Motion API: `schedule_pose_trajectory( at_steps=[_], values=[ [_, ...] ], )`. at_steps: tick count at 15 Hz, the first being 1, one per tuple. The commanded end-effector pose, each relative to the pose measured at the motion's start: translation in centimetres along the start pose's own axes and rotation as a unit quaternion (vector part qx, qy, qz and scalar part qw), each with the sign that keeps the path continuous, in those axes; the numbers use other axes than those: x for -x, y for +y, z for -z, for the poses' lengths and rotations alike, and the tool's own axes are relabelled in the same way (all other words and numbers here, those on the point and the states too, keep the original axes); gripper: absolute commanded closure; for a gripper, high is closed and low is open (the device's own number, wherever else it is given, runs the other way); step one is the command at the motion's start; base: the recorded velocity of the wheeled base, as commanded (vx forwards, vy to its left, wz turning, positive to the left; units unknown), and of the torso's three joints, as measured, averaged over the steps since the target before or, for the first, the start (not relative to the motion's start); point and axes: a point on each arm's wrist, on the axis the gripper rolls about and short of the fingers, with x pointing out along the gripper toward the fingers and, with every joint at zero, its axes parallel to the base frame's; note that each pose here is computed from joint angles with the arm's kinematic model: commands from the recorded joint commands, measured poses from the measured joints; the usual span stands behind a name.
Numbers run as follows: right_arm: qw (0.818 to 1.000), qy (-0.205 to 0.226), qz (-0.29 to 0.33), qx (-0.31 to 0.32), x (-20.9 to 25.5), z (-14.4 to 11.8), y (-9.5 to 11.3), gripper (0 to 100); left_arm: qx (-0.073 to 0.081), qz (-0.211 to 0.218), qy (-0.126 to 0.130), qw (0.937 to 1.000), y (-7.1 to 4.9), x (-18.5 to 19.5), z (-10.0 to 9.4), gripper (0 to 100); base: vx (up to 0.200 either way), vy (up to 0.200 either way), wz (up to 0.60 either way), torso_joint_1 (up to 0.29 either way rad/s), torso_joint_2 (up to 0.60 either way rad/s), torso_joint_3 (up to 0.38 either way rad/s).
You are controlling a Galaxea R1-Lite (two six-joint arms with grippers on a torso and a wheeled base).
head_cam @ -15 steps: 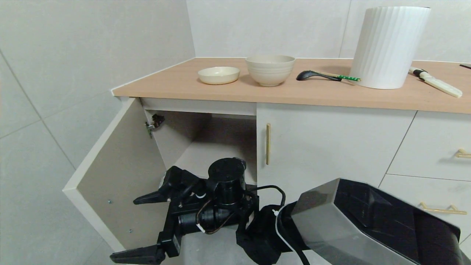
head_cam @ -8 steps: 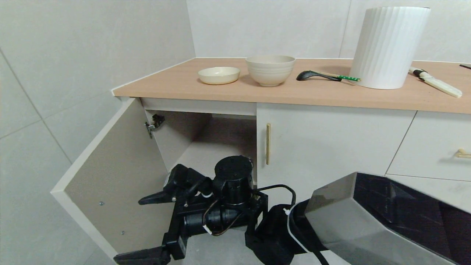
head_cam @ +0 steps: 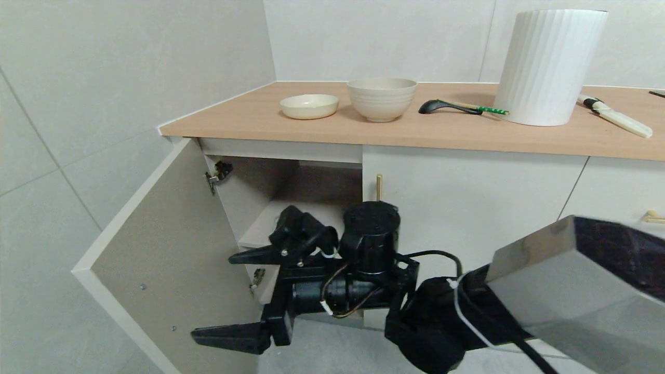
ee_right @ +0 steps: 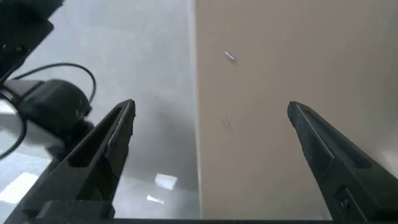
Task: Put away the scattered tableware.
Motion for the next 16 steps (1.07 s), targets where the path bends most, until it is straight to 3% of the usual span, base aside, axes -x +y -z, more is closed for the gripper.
schedule_pose_trajectory(
  at_steps=[1, 3, 5, 7, 9, 10, 12, 13, 14, 16],
  values=[
    [0.998, -0.013, 0.058, 0.014, 7.4, -4.1, 0.4, 0, 0.0, 0.007, -0.007, 1.0, 0.1, 0.0, -0.6, 0, 0.0, 0.0, 0.0, 0.0, 0.0, 0.0],
    [0.991, -0.009, 0.131, 0.02, 16.3, -7.0, 3.0, 0, 0.051, 0.043, -0.003, 0.9978, 2.2, -1.3, -5.3, 0, 0.0, 0.0, 0.0, 0.0, 0.0, 0.0],
    [0.975, -0.003, 0.221, 0.034, 24.0, -7.8, 6.4, 0, 0.084, 0.138, -0.001, 0.9868, 4.2, -3.7, -8.4, 0, 0.0, 0.0, 0.0, 0.0, 0.0, 0.0],
    [0.949, -0.007, 0.307, 0.067, 29.6, -7.8, 11.1, 0, 0.112, 0.198, 0.021, 0.9735, 5.6, -6.1, -8.3, 0, 0.0, 0.0, 0.0, 0.0, 0.0, 0.0],
    [0.931, -0.018, 0.345, 0.113, 31.8, -7.5, 15.4, 0, 0.134, 0.216, 0.057, 0.9655, 6.6, -8.3, -6.9, 0, 0.0, 0.0, 0.0, 0.0, 0.0, 0.0],
    [0.917, -0.011, 0.373, 0.141, 32.8, -7.2, 17.0, 0, 0.135, 0.219, 0.07, 0.9637, 7.3, -9.5, -6.2, 0, 0.0, 0.0, 0.0, 0.0, 0.0, 0.0],
    [0.911, 0.002, 0.383, 0.153, 33.2, -6.7, 18.4, 0, 0.119, 0.21, 0.087, 0.9665, 8.2, -11.4, -5.2, 0, 0.0, 0.0, 0.0, 0.0, 0.0, 0.0],
    [0.912, 0.007, 0.384, 0.145, 33.2, -6.6, 18.6, 0, 0.089, 0.174, 0.11, 0.9746, 8.7, -12.4, -4.9, 0, 0.0, 0.0, 0.0, 0.0, 0.0, 0.0],
    [0.912, 0.01, 0.384, 0.142, 33.2, -6.6, 18.3, 0, 0.076, 0.157, 0.117, 0.9777, 8.6, -12.7, -5.1, 0, 0.0, 0.0, 0.0, 0.0, 0.0, 0.0],
    [0.914, 0.017, 0.384, 0.129, 33.1, -6.4, 17.8, 0, 0.075, 0.173, 0.119, 0.9748, 7.9, -13.6, -6.0, 0, 0.0, 0.0, 0.0, 0.0, 0.0, 0.0]
  ],
)
